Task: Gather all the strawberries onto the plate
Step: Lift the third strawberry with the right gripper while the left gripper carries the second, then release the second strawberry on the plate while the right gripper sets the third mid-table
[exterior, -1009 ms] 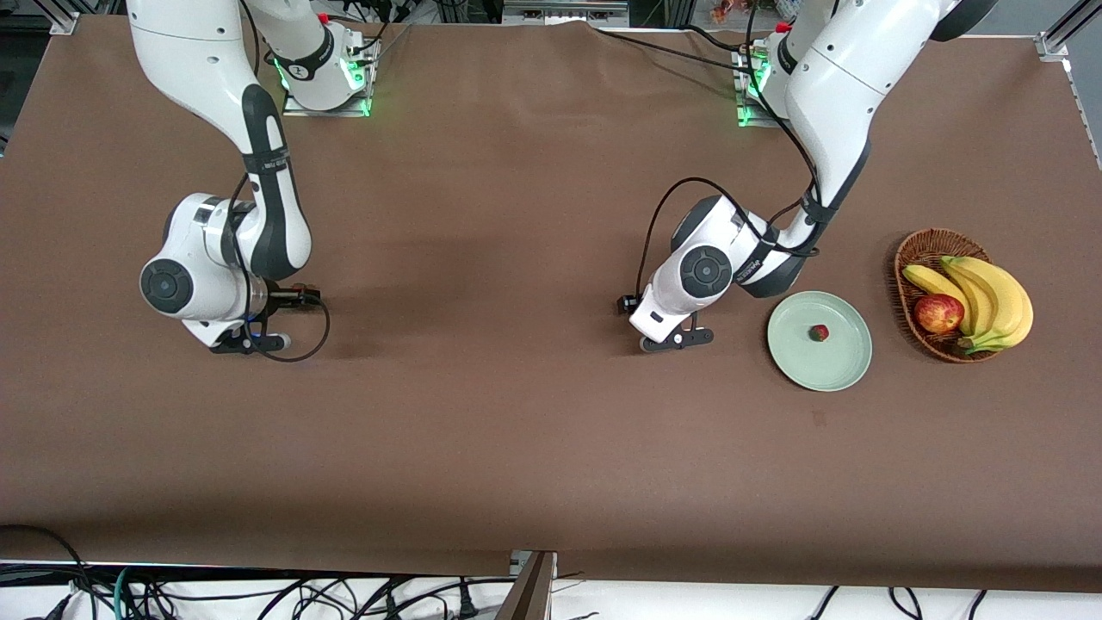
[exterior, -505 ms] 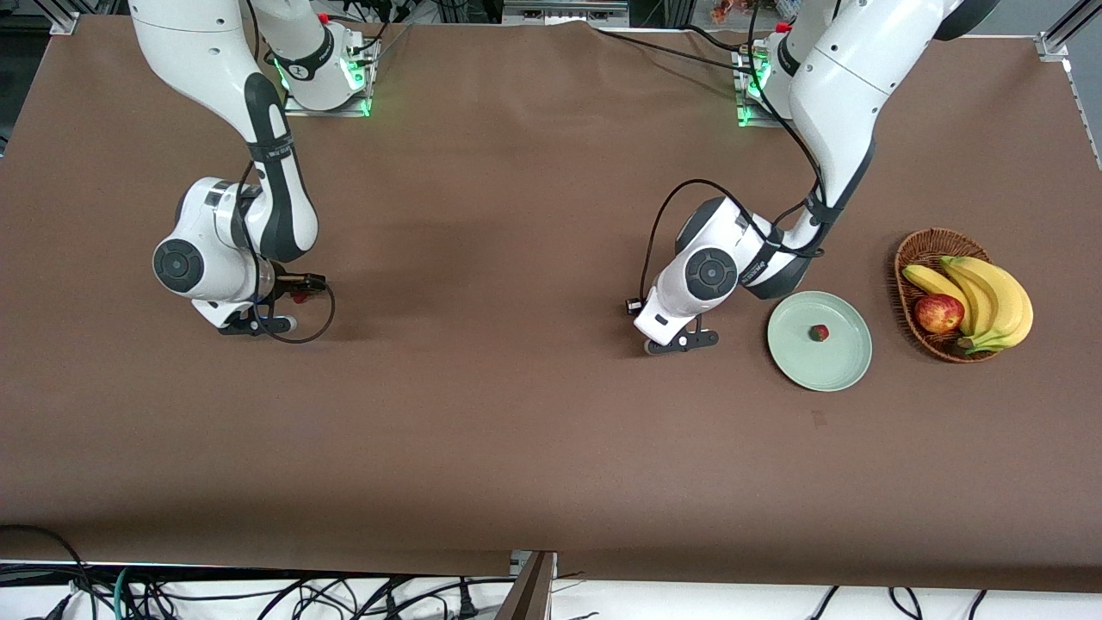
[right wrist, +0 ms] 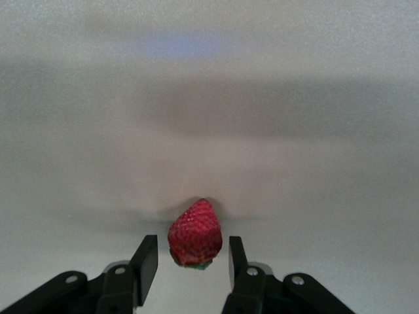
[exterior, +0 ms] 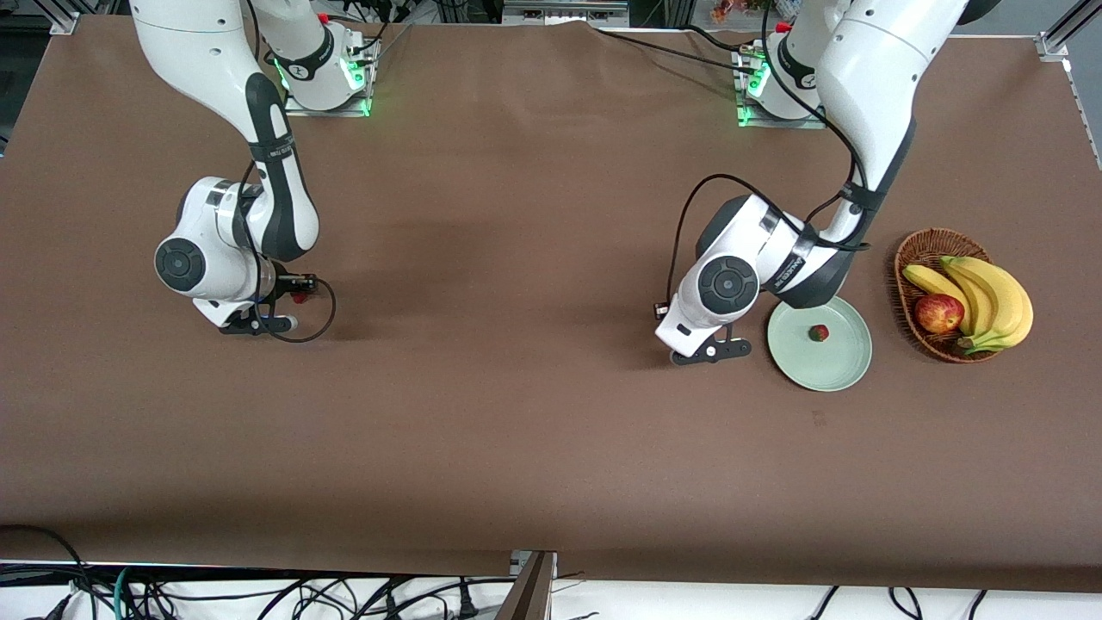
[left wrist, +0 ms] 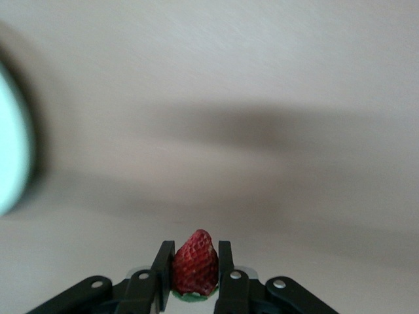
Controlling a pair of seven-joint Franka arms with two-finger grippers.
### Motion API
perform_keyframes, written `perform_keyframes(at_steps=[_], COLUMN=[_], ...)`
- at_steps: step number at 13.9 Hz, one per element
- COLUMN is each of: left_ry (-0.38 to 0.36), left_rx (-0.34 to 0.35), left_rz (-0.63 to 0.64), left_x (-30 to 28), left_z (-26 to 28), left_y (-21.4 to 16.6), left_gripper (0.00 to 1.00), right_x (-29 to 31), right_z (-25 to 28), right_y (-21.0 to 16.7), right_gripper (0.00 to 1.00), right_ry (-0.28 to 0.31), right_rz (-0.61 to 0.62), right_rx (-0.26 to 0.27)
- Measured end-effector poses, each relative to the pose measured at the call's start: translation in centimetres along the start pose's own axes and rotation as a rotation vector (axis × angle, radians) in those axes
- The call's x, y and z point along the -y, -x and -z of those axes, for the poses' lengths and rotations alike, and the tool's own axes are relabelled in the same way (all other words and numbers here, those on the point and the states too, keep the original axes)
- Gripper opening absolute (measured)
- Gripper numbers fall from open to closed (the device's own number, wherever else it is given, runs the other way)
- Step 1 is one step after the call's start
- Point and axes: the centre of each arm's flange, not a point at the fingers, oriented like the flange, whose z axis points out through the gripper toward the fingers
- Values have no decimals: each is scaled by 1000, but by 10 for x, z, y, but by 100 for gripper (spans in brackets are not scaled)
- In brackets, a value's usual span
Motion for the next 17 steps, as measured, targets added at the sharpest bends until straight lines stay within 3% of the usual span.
perform_keyframes(at_steps=[1, 2, 3, 4, 5, 9, 13, 17], left_ry=[-43, -79, -109, -131, -143, -135, -90, -68], left_rx=[-19, -43, -58, -60, -56, -23, -39, -4], left_rz=[-13, -31, -63, -115, -173, -431, -675, -808], left_x=[4, 7, 9, 12, 16, 80, 159, 191], left_z=[6, 9, 11, 11, 12, 16, 13, -9], left_y=[-2, -3, -4, -5, -8, -42, -81, -92], left_gripper=[31, 31, 31, 31, 31, 31, 31, 31], right_x=[0, 0, 0, 0, 0, 33, 151, 320], right_z=[0, 0, 0, 0, 1, 23, 75, 102], right_y=[0, 0, 0, 0, 0, -16, -37, -23], right_gripper=[52, 44, 44, 38, 33, 33, 33, 33], right_ry=[0, 1, 1, 1, 0, -12, -85, -218], right_rz=[0, 0, 0, 0, 1, 48, -23, -248], right_rx=[-1, -2, -3, -5, -7, -66, -169, -189])
